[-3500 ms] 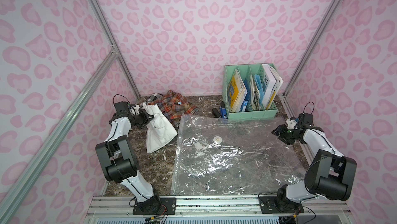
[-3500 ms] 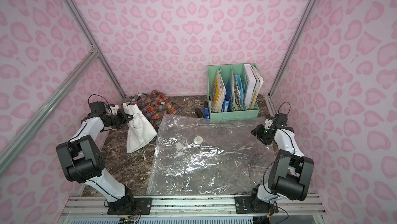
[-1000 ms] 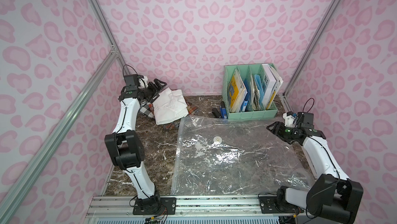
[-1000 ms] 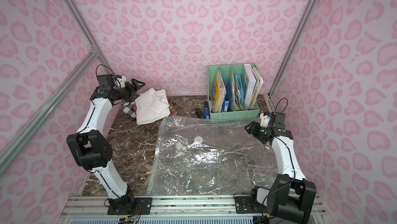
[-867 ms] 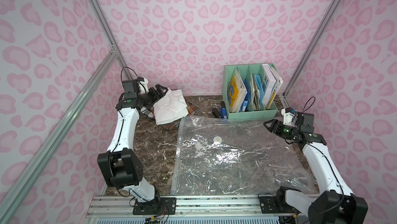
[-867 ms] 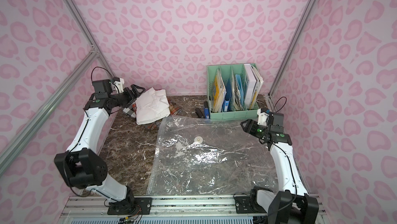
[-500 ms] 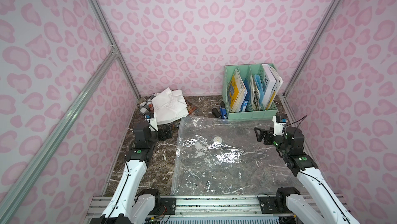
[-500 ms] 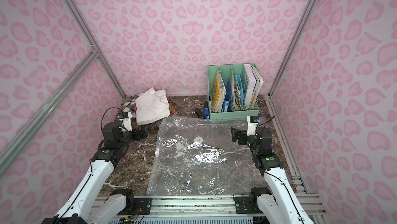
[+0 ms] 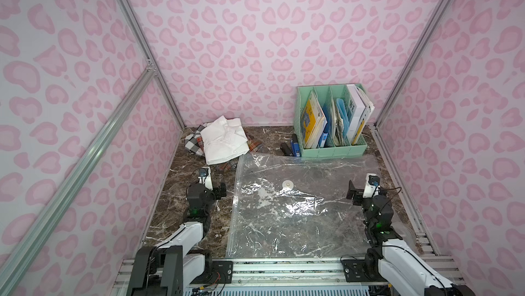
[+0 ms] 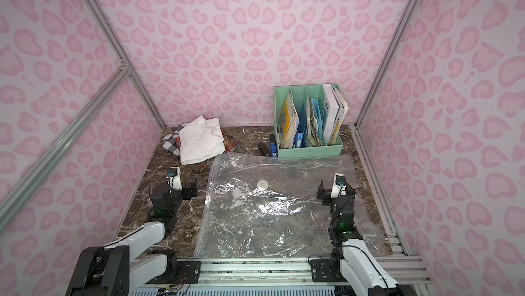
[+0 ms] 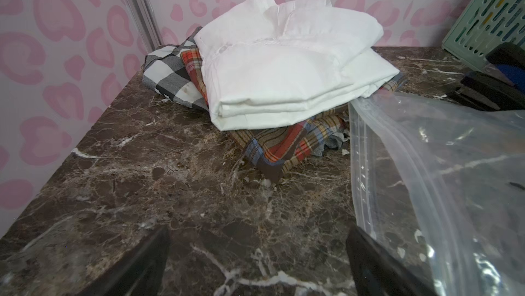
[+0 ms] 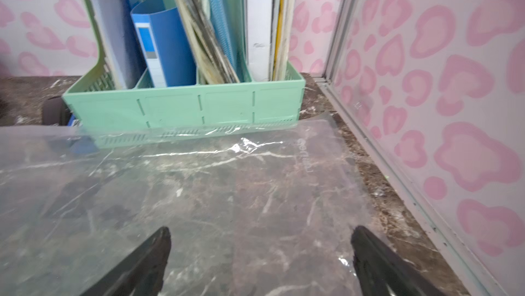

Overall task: Take the shirt out of the vacuum bag
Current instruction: Reset both arms

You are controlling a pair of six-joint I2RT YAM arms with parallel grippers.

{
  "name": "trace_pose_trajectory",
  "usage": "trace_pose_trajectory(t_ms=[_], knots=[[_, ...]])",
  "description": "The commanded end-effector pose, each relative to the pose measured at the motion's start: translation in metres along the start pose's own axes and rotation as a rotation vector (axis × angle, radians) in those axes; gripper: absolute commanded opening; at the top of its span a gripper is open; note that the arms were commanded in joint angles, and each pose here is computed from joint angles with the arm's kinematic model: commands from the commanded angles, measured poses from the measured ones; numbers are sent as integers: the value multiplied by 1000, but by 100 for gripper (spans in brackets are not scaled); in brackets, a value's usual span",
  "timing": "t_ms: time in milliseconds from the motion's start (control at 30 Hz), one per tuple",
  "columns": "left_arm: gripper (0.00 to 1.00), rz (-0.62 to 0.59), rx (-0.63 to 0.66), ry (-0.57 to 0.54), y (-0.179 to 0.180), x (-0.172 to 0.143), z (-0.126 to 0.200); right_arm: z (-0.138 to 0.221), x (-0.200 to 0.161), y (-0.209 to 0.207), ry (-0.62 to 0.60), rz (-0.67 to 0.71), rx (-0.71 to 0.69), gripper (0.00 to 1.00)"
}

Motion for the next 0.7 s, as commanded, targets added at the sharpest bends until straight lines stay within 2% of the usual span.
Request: trace_pose_trajectory(t_ms=[0, 100, 200, 233, 300, 400, 467, 500, 533, 600, 667], knots=[[98, -30, -45, -209, -6, 34, -4, 3, 20, -8, -168, -45, -57, 100], [98, -58, -105, -238, -17, 39, -13, 2, 23, -14, -213, -20, -106, 99], [98, -113, -183, -211, -33, 24, -28, -4, 27, -19, -255, -57, -76, 100], [99, -118, -186, -208, -37, 22, -36, -9, 30, -16, -264, -76, -36, 100], [98, -122, -168, -212, -36, 21, -31, -26, 34, -3, -248, 11, 29, 100], [97, -122, -169, -205, -37, 22, -34, -44, 24, -3, -221, 25, 1, 100], [97, -113, -171, -196, -35, 22, -36, -49, 21, -6, -252, 20, -28, 100], [97, -111, -169, -183, -34, 21, -38, -56, 12, -7, -160, 8, -22, 100], [97, -110, -169, -190, -34, 22, -37, -62, 13, -12, -120, -20, -44, 100], [97, -107, -162, -187, -33, 22, -38, -67, 15, -16, -160, -37, -64, 100], [97, -106, -161, -186, -33, 21, -38, -74, 13, -15, -85, -40, -64, 100]])
Point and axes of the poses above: each gripper's point midway between its finger pads, its own z axis back along the fingers, its own y axis along the line the jaws close on, x = y × z, the point moved 5 cm from there along z, back along the fingers, and after that the axes turned 4 degrees about z, right-handed, at the moved point
